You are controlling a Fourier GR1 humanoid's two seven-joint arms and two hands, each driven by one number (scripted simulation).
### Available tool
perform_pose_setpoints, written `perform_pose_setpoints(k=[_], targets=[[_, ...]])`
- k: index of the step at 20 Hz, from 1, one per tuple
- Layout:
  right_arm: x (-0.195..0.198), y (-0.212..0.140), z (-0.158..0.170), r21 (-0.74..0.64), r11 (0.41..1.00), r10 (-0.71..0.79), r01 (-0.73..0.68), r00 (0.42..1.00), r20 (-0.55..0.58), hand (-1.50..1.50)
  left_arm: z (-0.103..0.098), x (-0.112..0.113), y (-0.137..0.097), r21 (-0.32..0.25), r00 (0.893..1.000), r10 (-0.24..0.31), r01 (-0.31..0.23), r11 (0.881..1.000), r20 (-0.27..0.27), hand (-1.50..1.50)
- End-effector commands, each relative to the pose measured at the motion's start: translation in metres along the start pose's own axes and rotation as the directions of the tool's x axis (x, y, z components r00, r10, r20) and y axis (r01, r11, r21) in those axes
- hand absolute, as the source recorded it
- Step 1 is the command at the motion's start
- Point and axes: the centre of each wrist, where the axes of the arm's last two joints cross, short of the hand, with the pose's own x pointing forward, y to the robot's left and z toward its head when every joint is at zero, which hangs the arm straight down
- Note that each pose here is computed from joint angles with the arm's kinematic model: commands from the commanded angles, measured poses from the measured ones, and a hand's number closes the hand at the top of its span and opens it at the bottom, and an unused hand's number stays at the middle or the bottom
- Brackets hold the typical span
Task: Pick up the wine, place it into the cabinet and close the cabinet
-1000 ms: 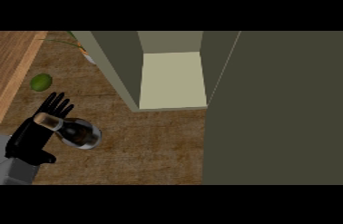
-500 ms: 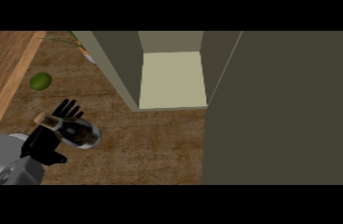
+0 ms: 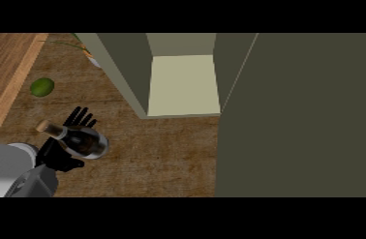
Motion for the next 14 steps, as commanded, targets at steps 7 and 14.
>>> perform_pose_setpoints(k=[7, 14], targets=[[0.023, 0.011, 0.010, 0.002, 0.999, -0.046, 0.046, 0.998, 0.034, -1.50, -0.014, -0.016, -0.014, -0.214, 0.991, 0.136, -0.132, 0.968, 0.004, 1.50], [0.020, 0.008, 0.006, 0.005, 1.000, -0.014, 0.014, 0.999, 0.040, -1.50, -0.022, -0.007, -0.025, -0.252, 0.992, 0.008, 0.024, 0.967, 0.125, 1.50]])
